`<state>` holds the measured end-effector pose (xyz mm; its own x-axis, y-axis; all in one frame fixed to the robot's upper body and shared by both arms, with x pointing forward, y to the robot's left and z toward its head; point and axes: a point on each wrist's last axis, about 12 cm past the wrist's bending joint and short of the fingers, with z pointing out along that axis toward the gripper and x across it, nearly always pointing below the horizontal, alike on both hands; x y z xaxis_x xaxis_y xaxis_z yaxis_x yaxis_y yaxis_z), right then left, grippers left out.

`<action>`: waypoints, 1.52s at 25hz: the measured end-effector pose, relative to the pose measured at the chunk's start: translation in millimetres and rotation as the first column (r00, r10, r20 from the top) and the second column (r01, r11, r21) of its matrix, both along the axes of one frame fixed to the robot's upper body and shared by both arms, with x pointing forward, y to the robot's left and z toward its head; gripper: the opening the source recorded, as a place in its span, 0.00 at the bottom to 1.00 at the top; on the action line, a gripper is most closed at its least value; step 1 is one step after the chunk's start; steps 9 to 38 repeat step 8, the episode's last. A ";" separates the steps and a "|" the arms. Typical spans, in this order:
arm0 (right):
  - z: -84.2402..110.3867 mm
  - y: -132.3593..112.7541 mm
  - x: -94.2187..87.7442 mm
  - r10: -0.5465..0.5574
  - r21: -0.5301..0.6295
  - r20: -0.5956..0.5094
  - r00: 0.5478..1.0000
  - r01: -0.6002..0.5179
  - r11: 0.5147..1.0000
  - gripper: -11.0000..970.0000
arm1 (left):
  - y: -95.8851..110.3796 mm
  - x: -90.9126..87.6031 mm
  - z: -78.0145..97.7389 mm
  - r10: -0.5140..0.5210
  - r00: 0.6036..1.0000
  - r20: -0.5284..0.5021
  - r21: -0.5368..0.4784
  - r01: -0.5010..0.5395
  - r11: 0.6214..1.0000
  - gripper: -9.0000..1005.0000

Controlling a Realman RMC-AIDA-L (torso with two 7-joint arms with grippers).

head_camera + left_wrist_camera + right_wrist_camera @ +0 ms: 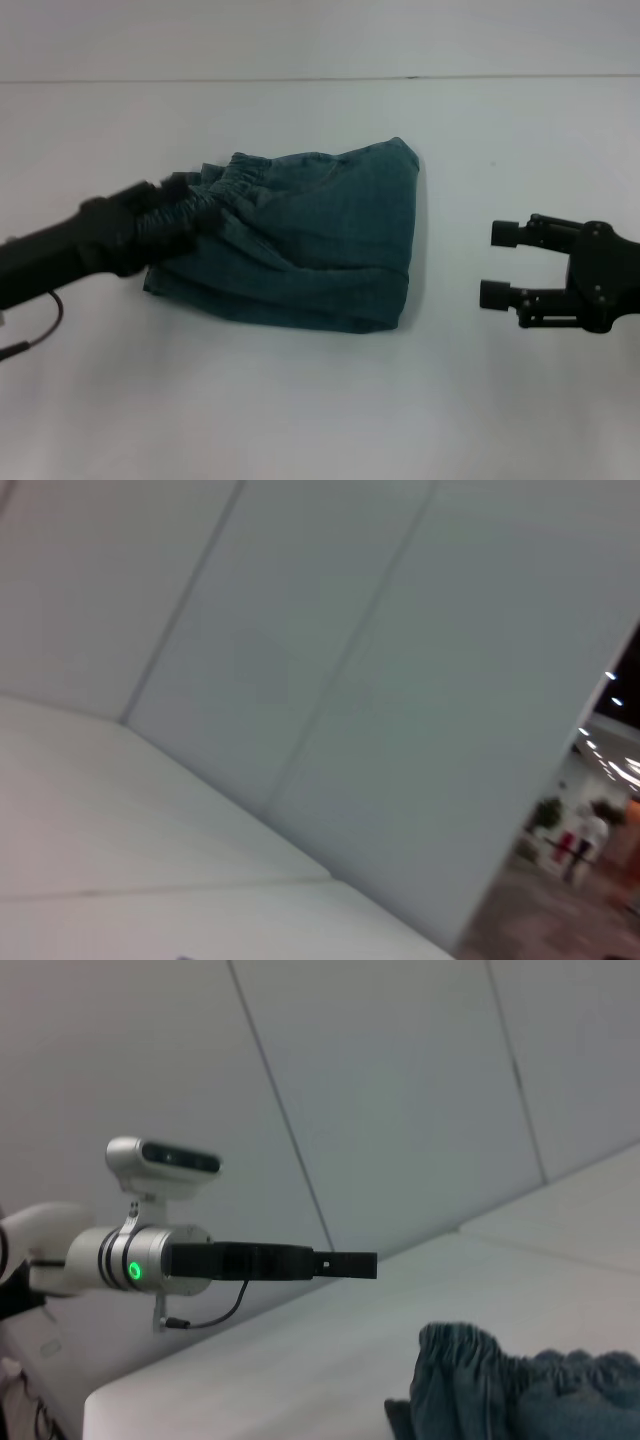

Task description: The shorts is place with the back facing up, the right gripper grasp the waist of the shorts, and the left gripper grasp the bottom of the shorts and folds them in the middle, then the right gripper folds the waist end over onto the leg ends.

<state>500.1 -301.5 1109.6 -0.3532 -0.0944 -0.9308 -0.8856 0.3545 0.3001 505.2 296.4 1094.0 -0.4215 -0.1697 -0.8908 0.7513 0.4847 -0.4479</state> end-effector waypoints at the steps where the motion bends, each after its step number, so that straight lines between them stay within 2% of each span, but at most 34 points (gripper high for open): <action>1: -0.8 0.6 -0.4 0.007 -0.006 -0.004 1.000 -0.007 1.000 0.95 | -2.3 -1.1 -1.6 -0.020 1.000 -0.007 0.006 0.020 1.000 0.89; 8: -1.8 4.7 2.3 0.011 -0.015 -0.006 1.000 -0.011 1.000 0.95 | -15.6 -3.1 -8.9 -0.113 0.992 -0.053 0.035 0.115 0.993 0.88; 38: -1.8 4.7 2.3 0.011 -0.015 -0.006 1.000 -0.011 1.000 0.95 | -15.6 -3.1 -8.9 -0.113 0.992 -0.053 0.035 0.115 0.993 0.88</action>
